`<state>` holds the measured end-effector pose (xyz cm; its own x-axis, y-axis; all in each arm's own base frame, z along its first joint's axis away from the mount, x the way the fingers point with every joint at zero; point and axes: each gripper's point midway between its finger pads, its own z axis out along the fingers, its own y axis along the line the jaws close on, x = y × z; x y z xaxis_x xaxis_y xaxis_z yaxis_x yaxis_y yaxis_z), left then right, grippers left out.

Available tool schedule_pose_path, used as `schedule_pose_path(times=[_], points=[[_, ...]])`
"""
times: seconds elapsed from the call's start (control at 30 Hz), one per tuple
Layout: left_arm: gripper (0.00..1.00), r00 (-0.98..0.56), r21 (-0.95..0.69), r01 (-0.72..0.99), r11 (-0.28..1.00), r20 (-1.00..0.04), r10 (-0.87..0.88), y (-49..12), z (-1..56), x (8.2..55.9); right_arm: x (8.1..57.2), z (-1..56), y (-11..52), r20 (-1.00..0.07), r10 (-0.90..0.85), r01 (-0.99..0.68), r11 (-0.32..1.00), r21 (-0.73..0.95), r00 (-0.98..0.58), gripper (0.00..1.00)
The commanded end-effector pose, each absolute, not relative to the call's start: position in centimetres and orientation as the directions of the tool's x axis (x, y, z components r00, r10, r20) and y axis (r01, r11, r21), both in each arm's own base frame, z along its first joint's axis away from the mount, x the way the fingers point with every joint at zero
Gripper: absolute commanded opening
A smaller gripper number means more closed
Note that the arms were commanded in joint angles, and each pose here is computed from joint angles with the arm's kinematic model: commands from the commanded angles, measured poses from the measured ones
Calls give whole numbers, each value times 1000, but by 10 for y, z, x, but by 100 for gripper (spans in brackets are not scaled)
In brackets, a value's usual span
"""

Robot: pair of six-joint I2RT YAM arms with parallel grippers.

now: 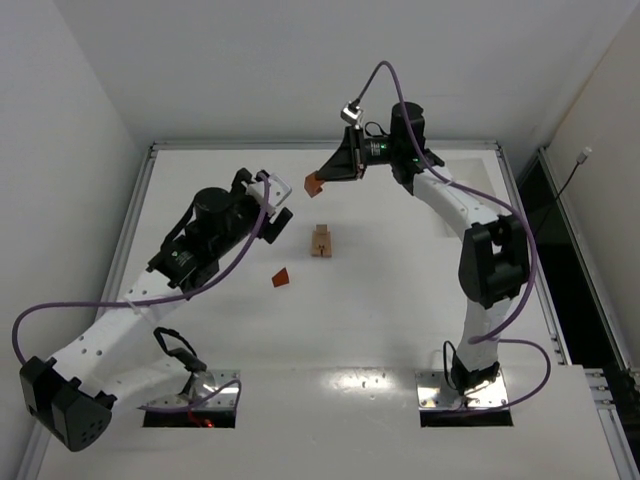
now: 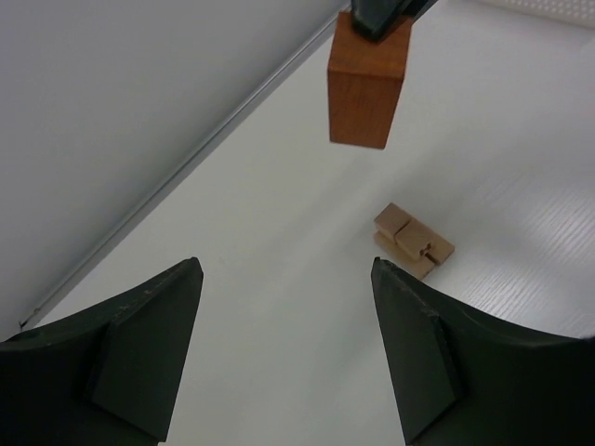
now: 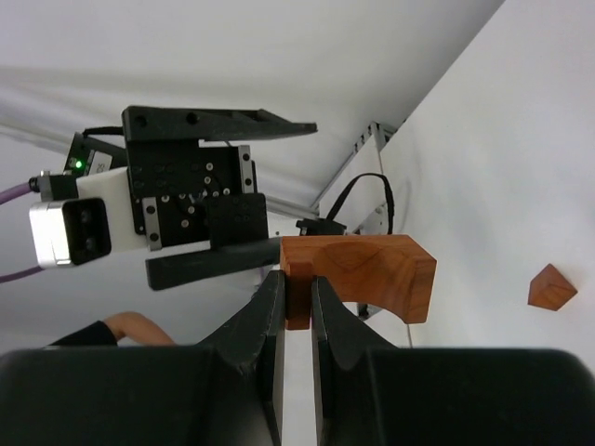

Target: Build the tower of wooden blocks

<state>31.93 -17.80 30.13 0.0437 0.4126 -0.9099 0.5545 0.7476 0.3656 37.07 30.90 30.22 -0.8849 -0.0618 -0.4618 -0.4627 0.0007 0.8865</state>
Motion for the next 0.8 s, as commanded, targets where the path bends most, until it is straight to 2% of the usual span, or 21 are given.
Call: schedule_pose_path(times=[0.0,0.3,0.77], points=[[71,129,322,554,768,-944,303,-197,334,318,364,327,311,-492,-59,-491,-33,871,-869,0],[71,138,313,592,743,-947,289,-211,332,310,368,332,322,-499,-61,-497,-52,866,-864,0],[68,200,353,613,707,-935,294,-227,333,302,332,358,343,-531,-111,-520,-113,847,-840,0]])
